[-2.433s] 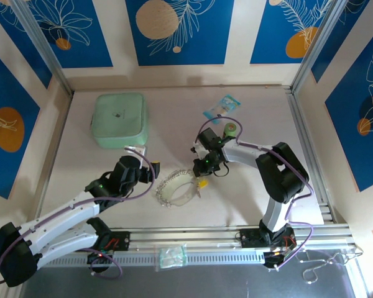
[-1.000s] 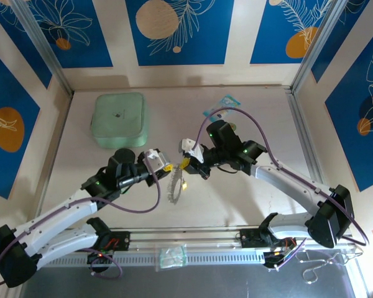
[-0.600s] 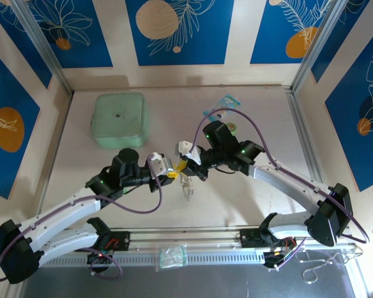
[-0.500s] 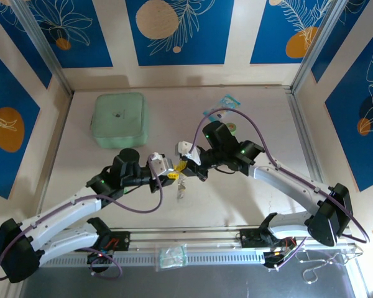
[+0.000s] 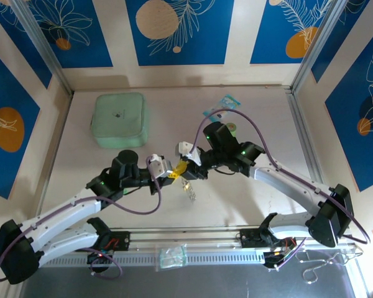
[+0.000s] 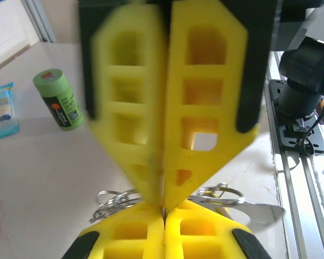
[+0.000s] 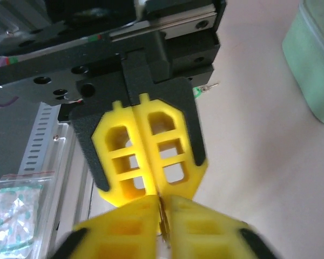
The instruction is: Put the keys on the keyring
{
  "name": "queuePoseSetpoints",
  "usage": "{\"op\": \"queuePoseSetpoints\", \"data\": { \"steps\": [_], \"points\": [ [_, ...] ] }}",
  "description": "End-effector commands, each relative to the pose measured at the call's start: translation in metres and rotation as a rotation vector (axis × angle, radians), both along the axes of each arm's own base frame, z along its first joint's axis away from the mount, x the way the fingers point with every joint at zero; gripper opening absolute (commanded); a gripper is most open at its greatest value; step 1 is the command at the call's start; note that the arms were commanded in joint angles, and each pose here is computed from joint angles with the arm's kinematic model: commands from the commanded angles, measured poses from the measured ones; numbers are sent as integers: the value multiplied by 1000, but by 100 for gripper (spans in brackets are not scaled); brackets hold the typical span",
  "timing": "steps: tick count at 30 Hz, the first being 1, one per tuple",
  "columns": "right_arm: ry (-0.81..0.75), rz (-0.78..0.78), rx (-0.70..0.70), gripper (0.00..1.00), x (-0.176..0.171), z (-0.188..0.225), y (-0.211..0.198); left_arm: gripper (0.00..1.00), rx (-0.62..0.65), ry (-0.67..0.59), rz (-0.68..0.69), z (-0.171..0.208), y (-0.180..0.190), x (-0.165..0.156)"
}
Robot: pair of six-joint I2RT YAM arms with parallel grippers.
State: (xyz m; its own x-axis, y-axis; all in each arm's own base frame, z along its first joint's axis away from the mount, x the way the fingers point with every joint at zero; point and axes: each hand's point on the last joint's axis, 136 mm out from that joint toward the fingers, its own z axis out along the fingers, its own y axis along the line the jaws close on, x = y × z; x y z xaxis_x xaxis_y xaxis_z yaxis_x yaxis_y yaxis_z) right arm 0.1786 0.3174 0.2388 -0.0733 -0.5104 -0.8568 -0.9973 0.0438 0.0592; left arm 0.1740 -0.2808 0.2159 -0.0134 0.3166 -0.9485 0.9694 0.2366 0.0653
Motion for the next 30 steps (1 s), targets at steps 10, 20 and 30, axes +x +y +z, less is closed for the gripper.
{"op": "queuePoseSetpoints", "data": {
  "steps": [10,20,30],
  "points": [
    [-128,45,338,36,-24,16,-31,0,-238,-166,-129,28,-3,-24],
    [-121,87,311,31,-29,3,-16,0,-248,-166,-168,26,-6,-29],
    [-124,121,282,22,-34,-1,-7,0,-224,-160,-154,23,-6,-26]
  ]
}}
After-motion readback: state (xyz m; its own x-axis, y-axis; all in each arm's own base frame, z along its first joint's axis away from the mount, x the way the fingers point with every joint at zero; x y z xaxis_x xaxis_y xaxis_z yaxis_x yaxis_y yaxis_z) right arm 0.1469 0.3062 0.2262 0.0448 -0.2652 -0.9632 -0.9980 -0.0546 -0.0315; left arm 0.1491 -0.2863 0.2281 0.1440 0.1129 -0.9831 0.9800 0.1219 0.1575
